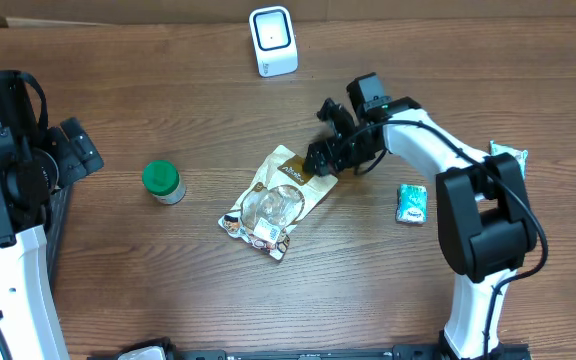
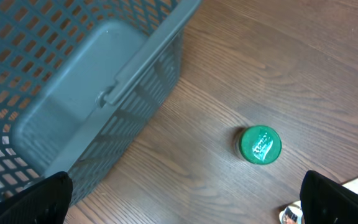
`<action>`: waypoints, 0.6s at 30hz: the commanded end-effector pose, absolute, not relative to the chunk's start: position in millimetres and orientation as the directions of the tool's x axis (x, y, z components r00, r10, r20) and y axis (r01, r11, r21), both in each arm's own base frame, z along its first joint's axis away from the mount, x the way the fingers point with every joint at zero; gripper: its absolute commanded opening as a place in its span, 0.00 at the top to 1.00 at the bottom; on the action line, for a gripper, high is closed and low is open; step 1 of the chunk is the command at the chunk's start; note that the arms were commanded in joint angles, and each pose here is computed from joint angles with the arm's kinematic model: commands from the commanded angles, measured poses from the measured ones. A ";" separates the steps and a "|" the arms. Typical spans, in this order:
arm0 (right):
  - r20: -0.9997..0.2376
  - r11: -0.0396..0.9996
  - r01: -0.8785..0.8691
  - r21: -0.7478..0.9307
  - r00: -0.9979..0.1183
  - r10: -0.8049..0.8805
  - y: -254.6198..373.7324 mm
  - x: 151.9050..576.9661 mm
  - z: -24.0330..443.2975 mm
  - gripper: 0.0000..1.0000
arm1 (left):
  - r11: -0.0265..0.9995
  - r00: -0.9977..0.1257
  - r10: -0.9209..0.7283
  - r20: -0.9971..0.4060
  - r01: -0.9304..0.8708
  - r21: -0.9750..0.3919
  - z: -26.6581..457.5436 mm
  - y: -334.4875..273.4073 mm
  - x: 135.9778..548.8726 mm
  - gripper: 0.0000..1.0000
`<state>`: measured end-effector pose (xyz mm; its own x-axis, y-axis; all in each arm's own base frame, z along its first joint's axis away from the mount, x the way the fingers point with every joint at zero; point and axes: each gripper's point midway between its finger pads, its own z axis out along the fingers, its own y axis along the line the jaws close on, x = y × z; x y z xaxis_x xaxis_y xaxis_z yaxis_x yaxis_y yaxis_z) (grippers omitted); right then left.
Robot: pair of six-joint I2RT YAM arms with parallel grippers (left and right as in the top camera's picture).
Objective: Scan the item barcode
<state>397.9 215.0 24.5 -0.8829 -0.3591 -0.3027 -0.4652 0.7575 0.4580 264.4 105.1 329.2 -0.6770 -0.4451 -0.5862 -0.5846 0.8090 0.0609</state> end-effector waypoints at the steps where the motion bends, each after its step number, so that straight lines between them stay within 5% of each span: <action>1: -0.305 0.683 -0.447 0.578 -0.894 -0.327 226.3 397.1 24.3 0.11 | 0.795 -0.655 -0.460 -0.599 -0.604 0.050 333.7 107.1 261.4 0.01; 13: -0.137 0.552 -0.457 0.697 -0.841 -0.524 299.2 309.7 -8.9 0.26 | 0.795 -0.655 -0.460 -0.599 -0.604 0.050 333.7 107.1 261.4 0.01; 15: -0.087 0.607 -0.446 0.658 -0.845 -0.527 299.3 302.2 -17.2 0.41 | 0.795 -0.655 -0.460 -0.599 -0.604 0.050 333.7 107.1 261.4 0.00; 16: -0.033 0.686 -0.413 0.599 -0.869 -0.495 295.2 300.9 -27.2 0.76 | 0.795 -0.655 -0.460 -0.599 -0.604 0.050 333.7 107.1 261.4 0.01; 17: -0.005 0.725 -0.382 0.573 -0.886 -0.463 292.0 302.2 -30.8 0.92 | 0.795 -0.655 -0.460 -0.599 -0.604 0.050 333.7 107.1 261.4 0.00; 18: 0.001 0.731 -0.371 0.573 -0.892 -0.453 292.1 302.6 -30.8 0.96 | 0.795 -0.655 -0.460 -0.599 -0.604 0.050 333.7 107.1 261.4 0.00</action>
